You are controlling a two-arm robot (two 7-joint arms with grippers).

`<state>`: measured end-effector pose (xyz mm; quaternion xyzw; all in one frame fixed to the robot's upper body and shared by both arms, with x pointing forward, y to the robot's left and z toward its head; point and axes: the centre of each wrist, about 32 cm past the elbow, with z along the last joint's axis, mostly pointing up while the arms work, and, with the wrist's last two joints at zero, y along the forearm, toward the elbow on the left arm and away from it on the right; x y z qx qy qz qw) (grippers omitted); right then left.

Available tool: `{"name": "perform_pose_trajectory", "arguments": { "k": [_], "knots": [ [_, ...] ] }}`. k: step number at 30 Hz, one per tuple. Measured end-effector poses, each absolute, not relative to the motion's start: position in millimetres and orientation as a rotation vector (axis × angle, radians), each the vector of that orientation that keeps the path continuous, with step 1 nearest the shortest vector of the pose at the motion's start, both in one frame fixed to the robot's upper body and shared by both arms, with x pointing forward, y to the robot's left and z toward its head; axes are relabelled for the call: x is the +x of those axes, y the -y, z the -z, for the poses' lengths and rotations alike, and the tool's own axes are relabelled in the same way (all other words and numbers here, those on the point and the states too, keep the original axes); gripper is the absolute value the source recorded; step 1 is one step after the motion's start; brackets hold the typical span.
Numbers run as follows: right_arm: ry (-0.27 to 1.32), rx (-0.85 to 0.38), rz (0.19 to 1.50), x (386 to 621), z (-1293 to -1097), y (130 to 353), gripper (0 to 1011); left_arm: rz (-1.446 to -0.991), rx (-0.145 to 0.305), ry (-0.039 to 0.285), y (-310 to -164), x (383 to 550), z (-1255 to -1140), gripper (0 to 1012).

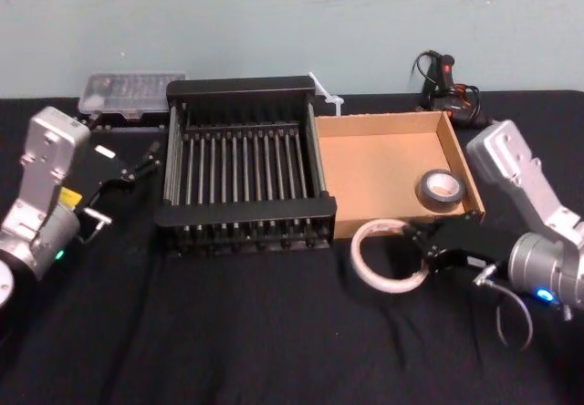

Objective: Pick up the white tape and place it into the black box , Pick up the silver tape and place it into the brown box.

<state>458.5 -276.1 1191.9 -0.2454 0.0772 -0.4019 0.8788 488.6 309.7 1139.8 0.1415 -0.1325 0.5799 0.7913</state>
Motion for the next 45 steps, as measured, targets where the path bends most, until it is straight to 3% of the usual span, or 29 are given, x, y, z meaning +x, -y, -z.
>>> {"name": "perform_pose_trajectory", "arguments": {
  "k": [14, 45],
  "knots": [
    [-0.126, -0.452, 0.947, 473.4, -1208.5, 283.6, 91, -1.248, 0.304, 0.285, -309.7, 488.6, -1139.8, 1001],
    [-0.089, -0.407, 0.918, 520.8, -1232.0, 239.9, 92, -1.248, 0.304, 0.285, -309.7, 488.6, -1139.8, 1001]
  ]
}}
